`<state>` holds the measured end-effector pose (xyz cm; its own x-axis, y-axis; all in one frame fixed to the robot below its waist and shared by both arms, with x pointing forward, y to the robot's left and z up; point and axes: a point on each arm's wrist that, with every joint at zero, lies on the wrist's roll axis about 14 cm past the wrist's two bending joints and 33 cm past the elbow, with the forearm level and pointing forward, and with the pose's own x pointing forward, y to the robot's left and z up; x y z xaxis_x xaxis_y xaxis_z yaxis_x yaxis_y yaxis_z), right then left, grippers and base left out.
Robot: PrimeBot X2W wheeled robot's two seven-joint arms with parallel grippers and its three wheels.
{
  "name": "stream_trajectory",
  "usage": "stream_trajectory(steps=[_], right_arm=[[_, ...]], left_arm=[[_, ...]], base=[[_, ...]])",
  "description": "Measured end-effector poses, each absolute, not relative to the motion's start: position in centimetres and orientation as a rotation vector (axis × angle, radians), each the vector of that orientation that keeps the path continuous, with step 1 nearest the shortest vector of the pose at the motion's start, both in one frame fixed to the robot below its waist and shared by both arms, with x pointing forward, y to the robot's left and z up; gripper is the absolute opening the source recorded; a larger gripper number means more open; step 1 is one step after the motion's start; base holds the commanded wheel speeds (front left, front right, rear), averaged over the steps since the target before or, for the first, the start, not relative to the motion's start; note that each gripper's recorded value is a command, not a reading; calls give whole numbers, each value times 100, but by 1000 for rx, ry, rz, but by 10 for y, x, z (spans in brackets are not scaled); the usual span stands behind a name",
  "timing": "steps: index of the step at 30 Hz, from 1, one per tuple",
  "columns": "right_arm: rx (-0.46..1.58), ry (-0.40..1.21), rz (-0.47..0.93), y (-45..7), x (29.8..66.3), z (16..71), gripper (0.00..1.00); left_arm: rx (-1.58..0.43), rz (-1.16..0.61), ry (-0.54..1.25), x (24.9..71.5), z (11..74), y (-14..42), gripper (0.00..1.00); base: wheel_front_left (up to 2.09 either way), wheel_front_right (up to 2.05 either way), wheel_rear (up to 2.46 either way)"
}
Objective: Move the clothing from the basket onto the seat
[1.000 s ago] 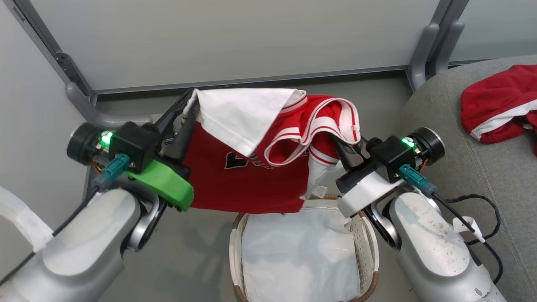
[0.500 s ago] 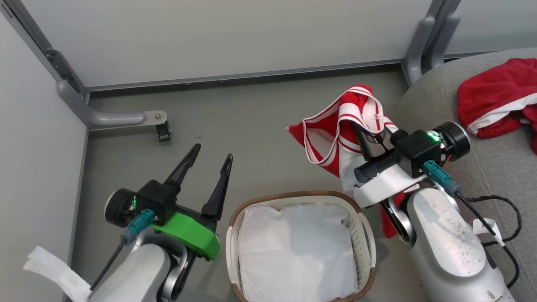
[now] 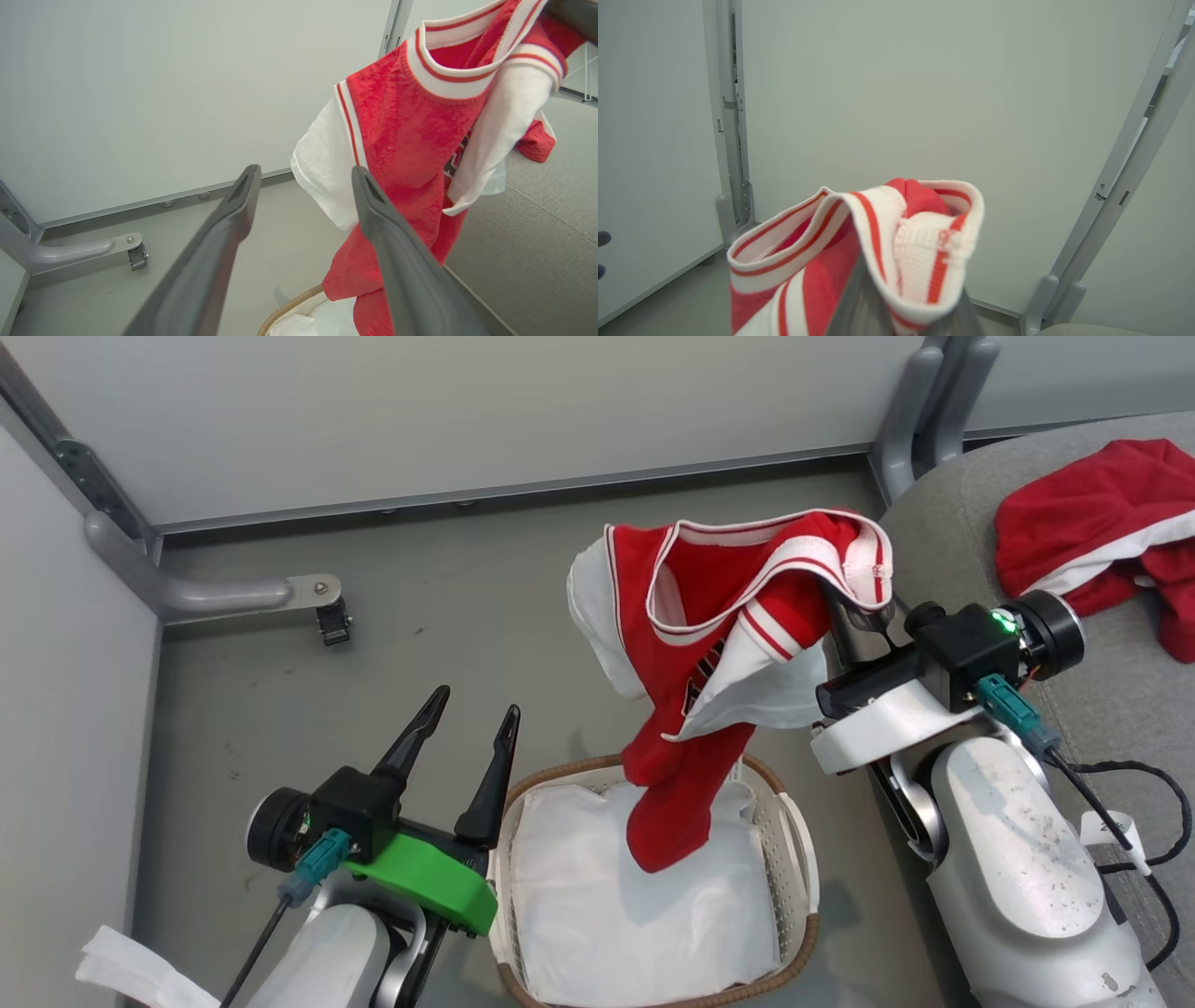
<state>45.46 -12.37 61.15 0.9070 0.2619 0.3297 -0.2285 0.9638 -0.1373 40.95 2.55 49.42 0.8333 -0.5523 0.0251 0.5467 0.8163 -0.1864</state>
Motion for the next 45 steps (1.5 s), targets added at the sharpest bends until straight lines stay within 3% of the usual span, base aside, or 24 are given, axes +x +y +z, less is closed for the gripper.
stream_trajectory(steps=[10, 24, 32, 39, 45], right_arm=[[-126, -380, 105, -180, 441, 624, 0], [-169, -272, -175, -279, 390, 599, 0], [-205, -212, -251, -303, 379, 584, 0], [-270, -367, -223, -301, 415, 642, 0], [-425, -548, -253, -331, 445, 732, 0]], left_arm=[[-205, -736, 51, 411, 484, -27, 100], [-213, -1044, 102, 392, 462, -122, 100], [-232, -1130, 134, 380, 450, -145, 100], [-222, -1095, 152, 388, 440, -131, 100], [-223, -1053, 155, 400, 434, -118, 100]], base=[[0, 0, 0], [0, 0, 0], [0, 0, 0], [0, 0, 0], [0, 0, 0]])
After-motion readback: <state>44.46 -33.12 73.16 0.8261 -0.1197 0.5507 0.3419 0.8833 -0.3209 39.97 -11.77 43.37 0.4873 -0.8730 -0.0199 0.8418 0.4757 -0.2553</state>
